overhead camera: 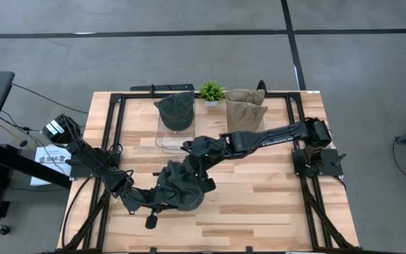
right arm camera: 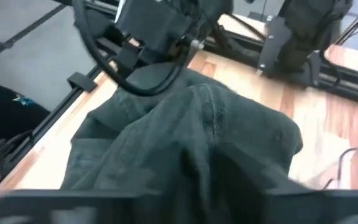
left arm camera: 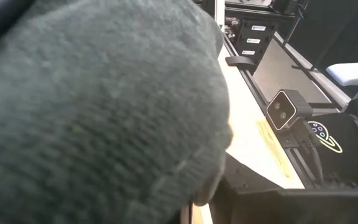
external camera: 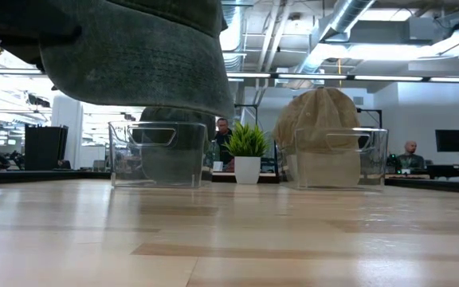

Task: Pick & Place hat
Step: Put the black cap into the left transparent container

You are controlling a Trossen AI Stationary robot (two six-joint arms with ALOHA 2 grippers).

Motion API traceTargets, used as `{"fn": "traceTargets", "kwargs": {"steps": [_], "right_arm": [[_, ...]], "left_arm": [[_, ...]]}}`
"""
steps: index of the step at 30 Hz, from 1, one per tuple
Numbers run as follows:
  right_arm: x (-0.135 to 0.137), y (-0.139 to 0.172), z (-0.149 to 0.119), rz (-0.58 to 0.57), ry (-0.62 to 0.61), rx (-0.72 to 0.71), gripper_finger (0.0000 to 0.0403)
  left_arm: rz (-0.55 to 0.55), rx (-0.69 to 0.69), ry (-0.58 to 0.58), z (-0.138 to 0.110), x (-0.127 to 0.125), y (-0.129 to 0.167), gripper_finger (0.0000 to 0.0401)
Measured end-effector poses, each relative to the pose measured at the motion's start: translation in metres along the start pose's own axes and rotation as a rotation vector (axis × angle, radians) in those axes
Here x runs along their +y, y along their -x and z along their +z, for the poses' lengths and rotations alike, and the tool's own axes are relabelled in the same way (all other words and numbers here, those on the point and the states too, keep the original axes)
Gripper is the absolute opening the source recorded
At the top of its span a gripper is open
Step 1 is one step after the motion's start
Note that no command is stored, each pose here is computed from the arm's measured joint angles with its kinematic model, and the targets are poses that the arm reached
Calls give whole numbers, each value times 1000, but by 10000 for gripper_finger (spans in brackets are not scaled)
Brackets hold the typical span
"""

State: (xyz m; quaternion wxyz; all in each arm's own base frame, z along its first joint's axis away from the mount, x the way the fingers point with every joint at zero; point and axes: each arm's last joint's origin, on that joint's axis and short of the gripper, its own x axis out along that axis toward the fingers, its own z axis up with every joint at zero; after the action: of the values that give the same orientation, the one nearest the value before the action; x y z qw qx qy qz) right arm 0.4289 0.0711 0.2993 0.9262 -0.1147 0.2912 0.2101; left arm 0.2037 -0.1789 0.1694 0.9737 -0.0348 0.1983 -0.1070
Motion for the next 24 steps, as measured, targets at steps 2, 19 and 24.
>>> {"fn": "traceTargets", "kwargs": {"steps": [2,19,24], "right_arm": [[1,1,-1,10,-1,19,43],[52,57,32,110,46,-71,1],[85,51,35,293,91,-90,1]], "left_arm": [[0,0,0,0,0,0,14],[6,-3,-33,0,0,0,22],[1,-15,-78,1,-1,0,20]]}}
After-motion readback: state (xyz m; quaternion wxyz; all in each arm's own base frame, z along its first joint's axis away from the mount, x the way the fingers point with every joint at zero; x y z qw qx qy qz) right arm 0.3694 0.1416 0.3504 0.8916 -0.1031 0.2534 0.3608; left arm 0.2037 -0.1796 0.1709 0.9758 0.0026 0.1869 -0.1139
